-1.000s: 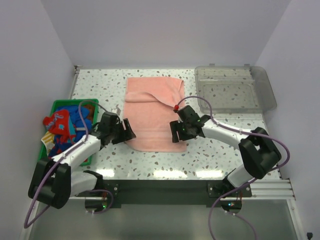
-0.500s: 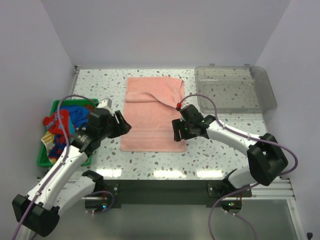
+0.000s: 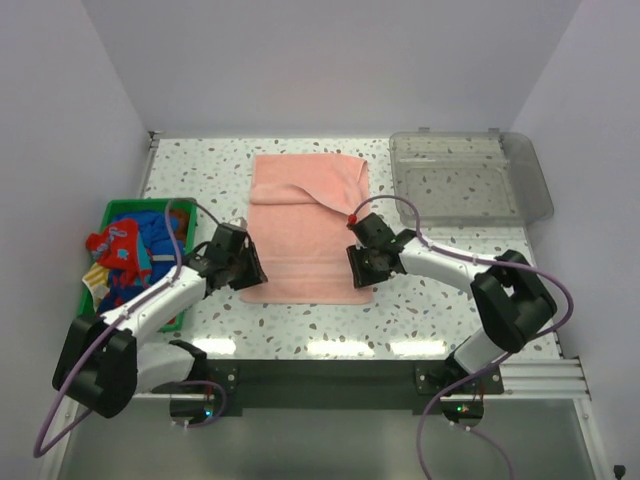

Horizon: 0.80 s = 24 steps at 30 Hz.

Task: Fold and stack the towels
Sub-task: Fold the towel

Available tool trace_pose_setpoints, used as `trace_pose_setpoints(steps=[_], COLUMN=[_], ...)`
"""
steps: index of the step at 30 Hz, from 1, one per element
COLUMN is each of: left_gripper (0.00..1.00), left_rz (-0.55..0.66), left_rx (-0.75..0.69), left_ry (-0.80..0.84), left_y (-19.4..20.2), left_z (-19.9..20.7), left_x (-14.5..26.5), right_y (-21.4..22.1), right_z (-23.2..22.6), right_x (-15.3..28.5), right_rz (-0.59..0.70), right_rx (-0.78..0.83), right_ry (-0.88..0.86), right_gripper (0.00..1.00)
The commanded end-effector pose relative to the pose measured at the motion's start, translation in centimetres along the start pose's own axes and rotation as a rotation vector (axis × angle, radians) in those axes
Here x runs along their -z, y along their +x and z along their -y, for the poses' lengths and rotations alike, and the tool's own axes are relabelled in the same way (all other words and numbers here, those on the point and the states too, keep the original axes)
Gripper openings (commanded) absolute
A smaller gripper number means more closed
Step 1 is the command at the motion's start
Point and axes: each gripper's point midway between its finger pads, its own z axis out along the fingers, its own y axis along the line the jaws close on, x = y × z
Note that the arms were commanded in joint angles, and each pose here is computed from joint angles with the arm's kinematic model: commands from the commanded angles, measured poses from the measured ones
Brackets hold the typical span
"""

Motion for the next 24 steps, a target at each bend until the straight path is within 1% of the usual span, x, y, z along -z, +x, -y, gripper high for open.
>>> trace_pose_setpoints(steps=[1,6,9,12,14,15,17,18,19,20,21,22,23,24], left_gripper=[0.38,0.38,0.36,0.36,0.36,0.39,0.45,0.53,0.57,0.60,0.65,0.67,0.68,0.72], left_rz=[-0.026,-0.126,-0.153,-0.151,-0.111,-0.080,-0.045,-0.005,0.001,0.023,0.065,0.074,0.092,0.143], left_rx=[0.029,0.102,0.153,0.193,0.195,0.194,0.176,0.170,0.155,0.146,0.136,0.113,0.106,0.099], left_ry=[0.045,0.020,0.020,0.020,0.044,0.063,0.066,0.096,0.094,0.090,0.114,0.102,0.101,0.096], left_y=[1.6,6.6,8.6,9.3,8.4,7.2,5.8,4.0,3.3,2.4,0.4,-0.4,-1.4,-3.5], left_z=[0.1,-2.5,-3.2,-3.4,-2.9,-2.1,-1.5,-0.1,0.3,0.6,2.0,2.3,2.6,3.3], left_x=[-1.1,-1.5,-0.9,0.0,0.8,1.4,2.3,3.3,3.5,3.6,4.5,4.1,4.0,4.3], right_y=[1.6,4.4,5.7,6.0,5.1,4.5,2.0,1.2,-1.1,-2.2,-3.4,-5.8,-7.2,-8.3], right_z=[0.7,2.4,3.5,3.9,3.6,3.5,2.8,2.7,2.0,1.5,1.3,0.4,0.4,0.2], right_x=[-0.4,-0.2,0.2,0.9,1.8,2.3,3.7,4.4,5.5,6.0,6.3,7.2,7.5,6.9], right_rz=[-0.051,-0.128,-0.155,-0.158,-0.122,-0.102,-0.033,-0.013,0.042,0.068,0.093,0.152,0.185,0.188], right_rx=[-0.018,-0.044,-0.056,-0.057,-0.048,-0.030,-0.005,0.023,0.036,0.055,0.099,0.117,0.134,0.182], right_ry=[0.036,0.104,0.152,0.171,0.155,0.149,0.133,0.134,0.120,0.108,0.103,0.088,0.101,0.107], right_gripper=[0.37,0.36,0.36,0.36,0.36,0.39,0.41,0.43,0.45,0.47,0.50,0.51,0.52,0.54])
